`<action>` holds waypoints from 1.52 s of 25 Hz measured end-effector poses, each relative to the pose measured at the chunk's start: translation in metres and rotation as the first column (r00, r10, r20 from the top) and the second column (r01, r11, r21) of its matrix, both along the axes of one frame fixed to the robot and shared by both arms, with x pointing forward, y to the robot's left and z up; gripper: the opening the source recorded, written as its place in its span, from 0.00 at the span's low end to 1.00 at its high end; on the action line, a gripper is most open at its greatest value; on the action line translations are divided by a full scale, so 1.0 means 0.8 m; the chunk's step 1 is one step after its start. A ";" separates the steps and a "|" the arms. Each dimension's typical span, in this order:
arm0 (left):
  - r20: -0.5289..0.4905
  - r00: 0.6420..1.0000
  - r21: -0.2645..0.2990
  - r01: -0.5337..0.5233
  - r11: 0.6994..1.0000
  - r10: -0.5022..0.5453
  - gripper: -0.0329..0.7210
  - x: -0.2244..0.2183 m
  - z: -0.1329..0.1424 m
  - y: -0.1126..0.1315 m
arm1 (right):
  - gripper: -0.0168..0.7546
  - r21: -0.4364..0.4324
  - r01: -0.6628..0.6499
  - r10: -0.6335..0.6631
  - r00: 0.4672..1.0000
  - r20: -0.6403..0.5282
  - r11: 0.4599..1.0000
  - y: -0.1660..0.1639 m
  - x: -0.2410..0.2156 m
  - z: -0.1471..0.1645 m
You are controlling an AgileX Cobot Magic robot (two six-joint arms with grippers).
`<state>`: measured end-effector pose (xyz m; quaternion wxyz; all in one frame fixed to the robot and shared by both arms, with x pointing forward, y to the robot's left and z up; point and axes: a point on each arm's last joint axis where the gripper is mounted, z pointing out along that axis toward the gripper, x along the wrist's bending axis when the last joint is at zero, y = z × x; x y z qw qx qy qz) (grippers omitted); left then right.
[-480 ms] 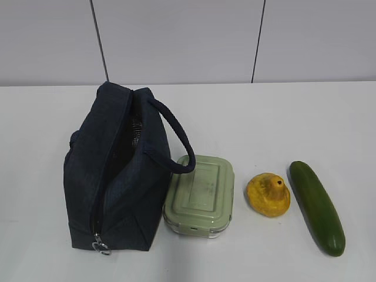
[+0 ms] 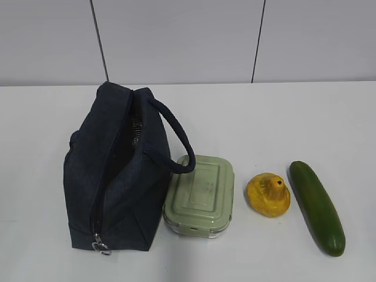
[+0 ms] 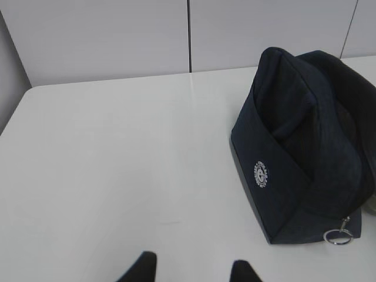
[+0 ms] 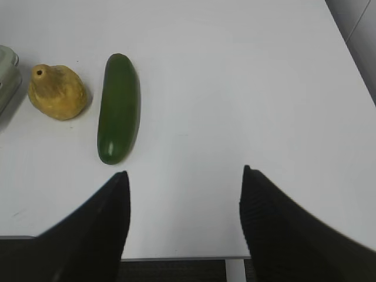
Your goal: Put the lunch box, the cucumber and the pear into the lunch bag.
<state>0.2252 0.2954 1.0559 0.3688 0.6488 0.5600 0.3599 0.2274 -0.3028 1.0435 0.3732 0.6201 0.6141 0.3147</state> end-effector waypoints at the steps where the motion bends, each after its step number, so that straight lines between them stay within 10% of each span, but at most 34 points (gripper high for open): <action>1: 0.000 1.000 0.000 0.000 1.000 0.000 0.36 0.000 0.000 0.000 | 0.62 0.000 0.000 0.000 1.000 0.000 1.000 0.000 0.000 0.000; 24: -0.005 0.992 -0.016 0.126 0.992 -0.126 0.36 0.000 0.001 0.000 | 0.62 0.002 -0.001 0.001 1.000 0.000 1.000 0.000 0.000 0.000; 29: 0.009 0.980 -0.011 0.197 0.980 -0.197 0.36 0.017 0.045 -0.001 | 0.62 0.069 -0.031 0.029 0.999 0.025 0.997 0.007 0.000 0.017; 38: -0.131 0.919 -0.192 0.343 0.919 -0.371 0.36 0.138 0.120 -0.057 | 0.62 0.231 -0.104 0.138 0.981 -0.135 0.967 0.023 0.080 0.056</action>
